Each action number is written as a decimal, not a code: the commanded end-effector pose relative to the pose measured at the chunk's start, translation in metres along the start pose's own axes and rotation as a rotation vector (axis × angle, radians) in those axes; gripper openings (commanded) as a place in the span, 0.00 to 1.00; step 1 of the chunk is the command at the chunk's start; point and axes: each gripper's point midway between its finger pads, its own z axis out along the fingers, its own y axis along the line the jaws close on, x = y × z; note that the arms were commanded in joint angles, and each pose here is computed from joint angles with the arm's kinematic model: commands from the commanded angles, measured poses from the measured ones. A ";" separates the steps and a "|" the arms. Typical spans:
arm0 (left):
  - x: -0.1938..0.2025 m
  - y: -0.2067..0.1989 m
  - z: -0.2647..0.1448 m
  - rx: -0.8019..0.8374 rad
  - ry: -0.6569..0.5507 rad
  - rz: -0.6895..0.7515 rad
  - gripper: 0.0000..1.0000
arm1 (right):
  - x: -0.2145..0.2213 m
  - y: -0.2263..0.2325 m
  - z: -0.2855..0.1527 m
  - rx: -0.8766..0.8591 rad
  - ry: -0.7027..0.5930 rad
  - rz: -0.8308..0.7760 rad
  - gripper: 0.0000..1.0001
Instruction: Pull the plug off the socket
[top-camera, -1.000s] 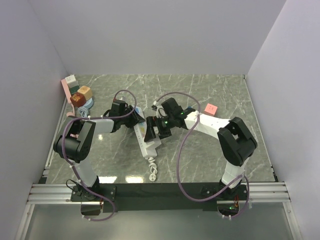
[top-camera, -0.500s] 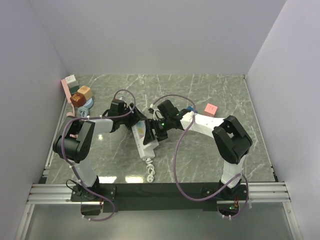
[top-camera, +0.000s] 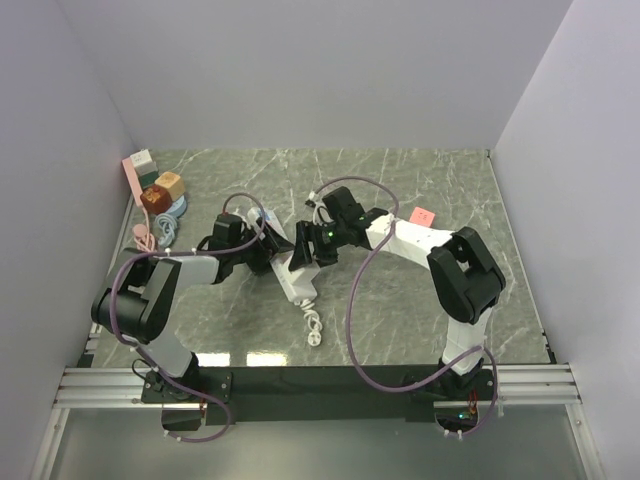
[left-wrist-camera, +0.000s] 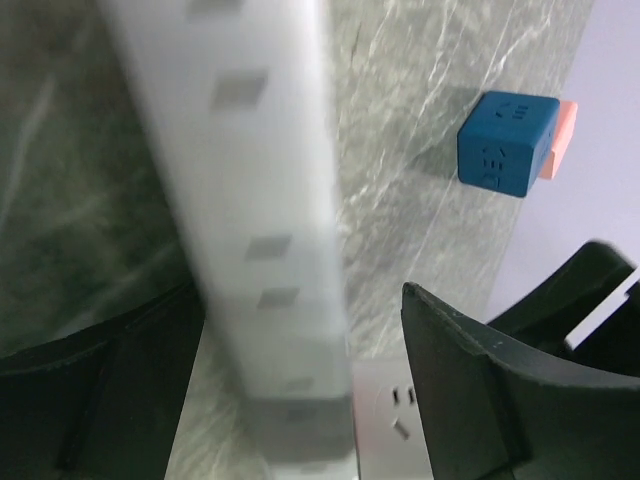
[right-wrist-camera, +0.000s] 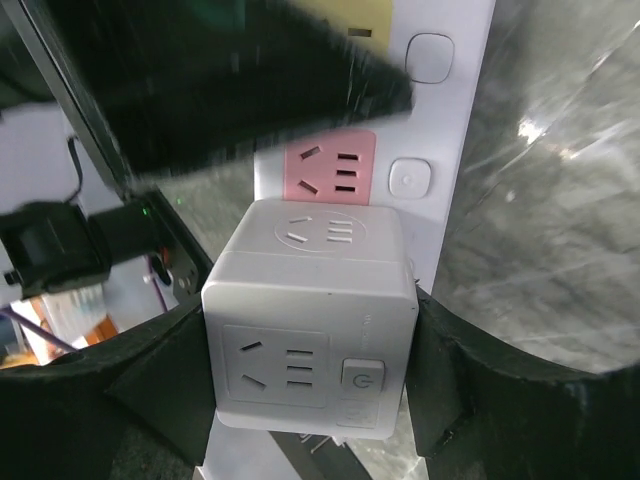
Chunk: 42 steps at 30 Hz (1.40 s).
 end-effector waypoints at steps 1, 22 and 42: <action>0.008 -0.019 -0.003 0.076 0.018 -0.028 0.83 | -0.043 0.034 -0.009 -0.098 -0.119 -0.041 0.00; 0.006 0.002 0.020 -0.051 0.040 0.068 0.00 | -0.054 0.013 -0.031 -0.023 -0.071 -0.038 0.00; 0.005 0.006 0.029 -0.065 0.060 0.083 0.01 | -0.168 -0.189 -0.213 0.768 -0.507 0.377 0.00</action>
